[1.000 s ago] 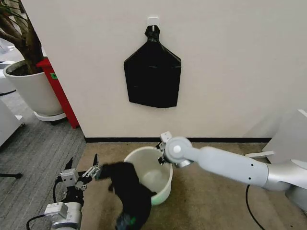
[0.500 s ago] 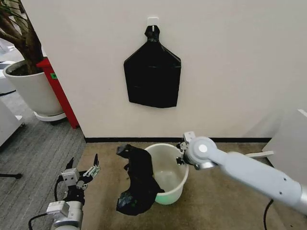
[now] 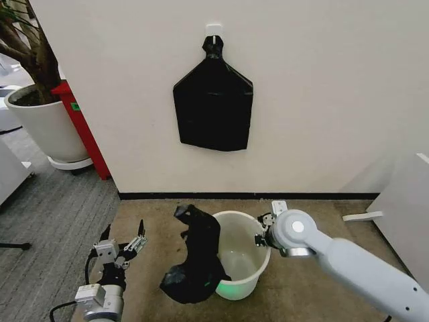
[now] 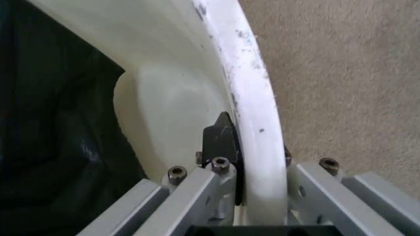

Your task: Place the garbage bag over the trash bin.

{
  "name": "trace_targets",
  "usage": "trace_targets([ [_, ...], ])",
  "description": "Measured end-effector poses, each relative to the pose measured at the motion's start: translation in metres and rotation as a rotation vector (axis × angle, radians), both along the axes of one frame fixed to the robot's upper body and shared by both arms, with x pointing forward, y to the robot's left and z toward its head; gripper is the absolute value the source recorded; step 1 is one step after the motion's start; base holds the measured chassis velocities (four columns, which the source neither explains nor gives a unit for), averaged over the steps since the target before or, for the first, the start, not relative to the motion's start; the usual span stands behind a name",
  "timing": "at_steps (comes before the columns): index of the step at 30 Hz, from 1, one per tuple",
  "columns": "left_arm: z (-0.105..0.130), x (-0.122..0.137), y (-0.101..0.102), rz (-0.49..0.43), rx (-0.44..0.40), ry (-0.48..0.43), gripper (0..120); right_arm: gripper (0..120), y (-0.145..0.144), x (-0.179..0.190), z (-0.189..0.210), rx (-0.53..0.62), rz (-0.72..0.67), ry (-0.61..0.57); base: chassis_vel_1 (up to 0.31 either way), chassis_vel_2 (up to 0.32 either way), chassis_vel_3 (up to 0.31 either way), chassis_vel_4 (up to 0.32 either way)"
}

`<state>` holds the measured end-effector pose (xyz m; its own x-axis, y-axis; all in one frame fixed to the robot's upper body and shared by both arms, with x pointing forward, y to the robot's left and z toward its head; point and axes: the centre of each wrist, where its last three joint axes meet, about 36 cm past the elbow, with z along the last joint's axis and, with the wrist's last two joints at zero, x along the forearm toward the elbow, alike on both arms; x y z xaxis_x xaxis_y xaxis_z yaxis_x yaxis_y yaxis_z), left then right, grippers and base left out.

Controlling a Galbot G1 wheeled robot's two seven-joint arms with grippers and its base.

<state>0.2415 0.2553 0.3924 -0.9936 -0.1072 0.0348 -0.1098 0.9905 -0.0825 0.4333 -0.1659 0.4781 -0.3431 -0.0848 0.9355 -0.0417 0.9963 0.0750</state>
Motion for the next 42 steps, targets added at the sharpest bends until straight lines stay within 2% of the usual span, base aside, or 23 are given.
trace_targets([
  [17,0.003,-0.003,-0.004,-0.023,0.003,0.002,99,0,0.000,-0.019,-0.023,0.001,-0.001,0.013,0.000,0.000,0.000,0.000],
  [22,0.004,-0.003,-0.003,-0.029,0.005,0.001,99,18,-0.006,-0.016,-0.012,-0.002,-0.015,-0.022,0.000,0.000,0.000,0.000],
  [26,0.003,-0.004,-0.004,-0.037,-0.003,0.007,99,31,-0.010,-0.007,0.013,0.017,-0.028,-0.073,0.000,0.000,0.000,0.000],
  [29,0.006,-0.006,-0.005,-0.084,-0.074,0.022,99,45,-0.011,-0.001,0.045,0.061,-0.045,-0.166,0.000,0.000,0.000,0.000],
  [31,0.007,-0.005,-0.006,-0.106,-0.106,0.028,99,48,-0.010,-0.002,0.055,0.074,-0.049,-0.203,0.000,0.000,0.000,0.000],
  [33,0.009,-0.002,-0.007,-0.155,-0.167,0.045,99,55,-0.003,-0.010,0.076,0.088,-0.040,-0.329,0.000,0.000,0.000,0.000],
  [34,0.011,0.001,-0.008,-0.196,-0.218,0.071,99,62,0.005,-0.026,0.093,0.121,-0.003,-0.452,0.000,0.000,0.000,0.000],
  [36,0.014,0.008,-0.009,-0.236,-0.272,0.115,99,68,0.014,-0.046,0.110,0.184,0.057,-0.535,0.000,0.000,0.000,0.000],
  [38,0.017,0.015,-0.008,-0.259,-0.294,0.158,99,77,0.020,-0.058,0.115,0.212,0.108,-0.574,0.000,0.000,0.000,0.000],
  [39,0.017,0.015,-0.008,-0.259,-0.294,0.158,99,77,0.020,-0.058,0.115,0.212,0.108,-0.574,0.000,0.000,0.000,0.000],
  [41,0.019,0.025,-0.003,-0.270,-0.296,0.210,99,86,0.023,-0.064,0.112,0.216,0.168,-0.620,0.000,0.000,0.000,0.000],
  [42,0.021,0.035,0.002,-0.269,-0.307,0.292,99,98,0.023,-0.064,0.114,0.219,0.196,-0.648,0.000,0.000,0.000,0.000],
])
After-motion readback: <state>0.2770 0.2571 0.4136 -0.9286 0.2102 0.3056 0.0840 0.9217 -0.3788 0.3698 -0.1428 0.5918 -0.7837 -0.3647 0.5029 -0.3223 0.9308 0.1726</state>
